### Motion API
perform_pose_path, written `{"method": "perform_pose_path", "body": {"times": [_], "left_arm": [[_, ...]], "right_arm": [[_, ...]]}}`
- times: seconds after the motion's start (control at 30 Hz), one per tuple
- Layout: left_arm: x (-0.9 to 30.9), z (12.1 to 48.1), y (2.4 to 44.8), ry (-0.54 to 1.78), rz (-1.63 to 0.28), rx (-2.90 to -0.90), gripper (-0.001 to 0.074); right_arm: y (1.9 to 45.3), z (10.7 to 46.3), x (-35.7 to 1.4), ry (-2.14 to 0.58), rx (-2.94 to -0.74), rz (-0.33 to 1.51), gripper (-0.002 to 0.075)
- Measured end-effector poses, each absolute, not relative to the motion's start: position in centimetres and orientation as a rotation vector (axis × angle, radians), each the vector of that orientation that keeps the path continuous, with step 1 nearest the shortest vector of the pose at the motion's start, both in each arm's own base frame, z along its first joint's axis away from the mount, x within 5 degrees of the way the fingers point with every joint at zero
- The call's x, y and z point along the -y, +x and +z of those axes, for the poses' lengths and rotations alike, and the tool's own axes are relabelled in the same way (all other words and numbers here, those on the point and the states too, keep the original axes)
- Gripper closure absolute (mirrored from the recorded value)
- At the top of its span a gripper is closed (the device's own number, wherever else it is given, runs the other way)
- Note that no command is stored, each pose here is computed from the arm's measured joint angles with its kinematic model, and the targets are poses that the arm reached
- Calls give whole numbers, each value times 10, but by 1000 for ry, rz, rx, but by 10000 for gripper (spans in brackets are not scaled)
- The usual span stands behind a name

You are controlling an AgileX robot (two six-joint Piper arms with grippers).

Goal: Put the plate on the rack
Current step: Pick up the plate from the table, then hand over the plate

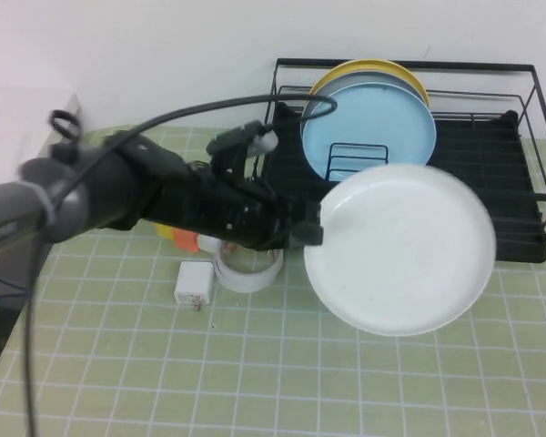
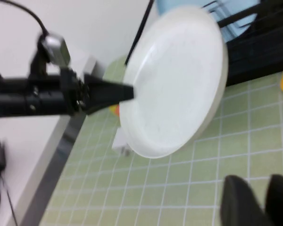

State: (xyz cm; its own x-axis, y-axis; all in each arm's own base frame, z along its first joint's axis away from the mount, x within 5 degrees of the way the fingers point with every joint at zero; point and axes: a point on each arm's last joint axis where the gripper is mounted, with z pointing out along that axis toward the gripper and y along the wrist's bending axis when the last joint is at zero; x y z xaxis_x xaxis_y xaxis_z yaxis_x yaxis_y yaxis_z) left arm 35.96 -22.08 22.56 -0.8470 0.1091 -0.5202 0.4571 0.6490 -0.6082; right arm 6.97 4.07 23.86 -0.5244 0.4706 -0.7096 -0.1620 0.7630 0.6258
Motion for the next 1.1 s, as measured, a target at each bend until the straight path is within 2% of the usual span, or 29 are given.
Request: {"method": "perform_pose_path", "body": {"times": [0.2, 0.27, 0.47, 0.67, 0.87, 0.93, 1.0, 1.07, 1.1], "left_arm": [[204, 261, 315, 480, -1144, -2186, 731], [197, 264, 302, 489, -1118, -2113, 731], [176, 275, 267, 592, -973, -1982, 731], [171, 281, 261, 586, -937, -1957, 731], [171, 281, 262, 580, -933, -1958, 731], [170, 281, 262, 579, -931, -1958, 731], [170, 281, 263, 573, -921, -1961, 731], [169, 280, 264, 564, -907, -1965, 726], [168, 280, 264, 565, -901, -1963, 715]], "right_arm": [[125, 292, -45, -25, -2125, 768, 288], [150, 307, -47, -134, -2160, 763, 247], [219, 330, -51, -420, -2153, 789, 222], [264, 319, -72, -662, -2129, 974, 221], [276, 290, -107, -858, -2162, 1062, 235], [277, 284, -113, -896, -2167, 1075, 290], [279, 279, -116, -929, -2166, 1073, 393], [282, 276, -116, -936, -2158, 1045, 549], [284, 276, -115, -927, -2155, 1021, 570]]}}
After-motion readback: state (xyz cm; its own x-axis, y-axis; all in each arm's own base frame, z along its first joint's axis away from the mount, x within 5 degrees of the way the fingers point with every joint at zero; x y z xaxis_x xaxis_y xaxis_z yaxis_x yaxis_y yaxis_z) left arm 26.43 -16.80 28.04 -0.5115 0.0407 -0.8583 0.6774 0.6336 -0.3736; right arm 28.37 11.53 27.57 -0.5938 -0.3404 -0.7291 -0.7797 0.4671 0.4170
